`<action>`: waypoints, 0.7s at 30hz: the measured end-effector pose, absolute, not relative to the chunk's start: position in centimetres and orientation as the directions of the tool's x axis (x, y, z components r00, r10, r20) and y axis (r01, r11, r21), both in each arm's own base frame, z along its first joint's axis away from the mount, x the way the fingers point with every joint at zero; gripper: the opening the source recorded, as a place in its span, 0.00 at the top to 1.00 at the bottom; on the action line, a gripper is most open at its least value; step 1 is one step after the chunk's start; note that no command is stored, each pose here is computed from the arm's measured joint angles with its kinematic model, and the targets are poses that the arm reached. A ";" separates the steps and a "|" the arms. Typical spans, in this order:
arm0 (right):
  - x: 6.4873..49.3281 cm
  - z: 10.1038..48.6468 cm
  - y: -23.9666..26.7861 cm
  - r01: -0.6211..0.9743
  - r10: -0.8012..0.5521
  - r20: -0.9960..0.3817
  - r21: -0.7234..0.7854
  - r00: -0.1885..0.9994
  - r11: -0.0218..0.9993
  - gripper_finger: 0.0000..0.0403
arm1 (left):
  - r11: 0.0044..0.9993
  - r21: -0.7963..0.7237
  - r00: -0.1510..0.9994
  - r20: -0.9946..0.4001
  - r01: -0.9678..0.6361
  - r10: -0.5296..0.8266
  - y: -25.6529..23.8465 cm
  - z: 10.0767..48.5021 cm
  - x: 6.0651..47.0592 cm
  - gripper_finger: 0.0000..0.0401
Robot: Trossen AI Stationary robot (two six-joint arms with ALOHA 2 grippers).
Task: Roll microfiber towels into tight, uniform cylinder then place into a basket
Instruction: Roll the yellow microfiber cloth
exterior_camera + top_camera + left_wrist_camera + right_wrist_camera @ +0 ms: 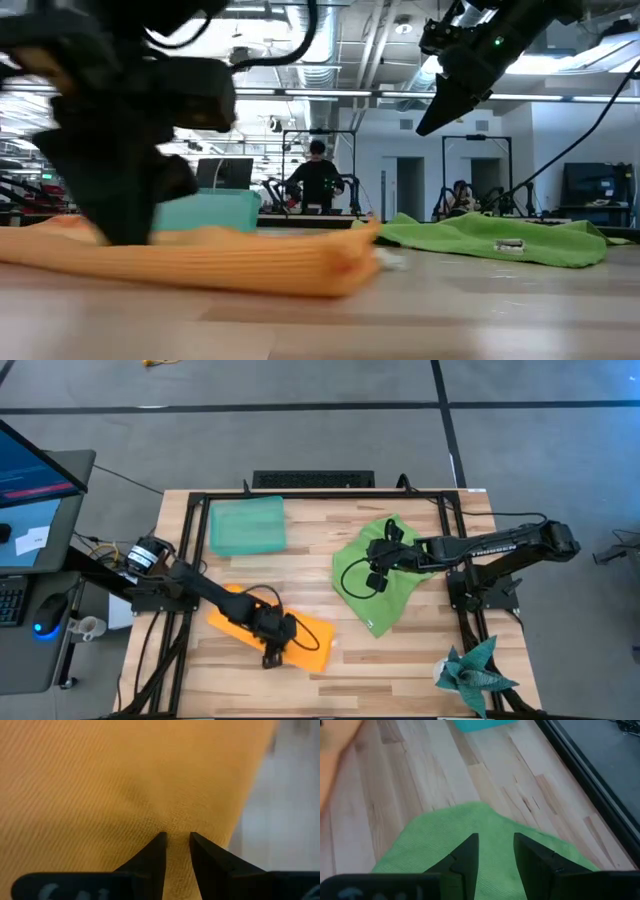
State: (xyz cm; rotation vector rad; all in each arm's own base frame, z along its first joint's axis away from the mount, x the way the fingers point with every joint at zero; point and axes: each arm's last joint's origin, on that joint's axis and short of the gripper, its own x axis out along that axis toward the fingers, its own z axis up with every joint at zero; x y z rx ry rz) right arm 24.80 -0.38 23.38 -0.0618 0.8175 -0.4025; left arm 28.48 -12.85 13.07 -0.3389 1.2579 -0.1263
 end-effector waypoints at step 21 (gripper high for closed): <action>24.8 23.4 -0.4 0.322 -0.367 -0.698 -0.203 0.614 0.925 0.64 | 0.893 0.318 -0.102 -0.948 -0.319 0.301 -15.6 18.2 23.2 0.80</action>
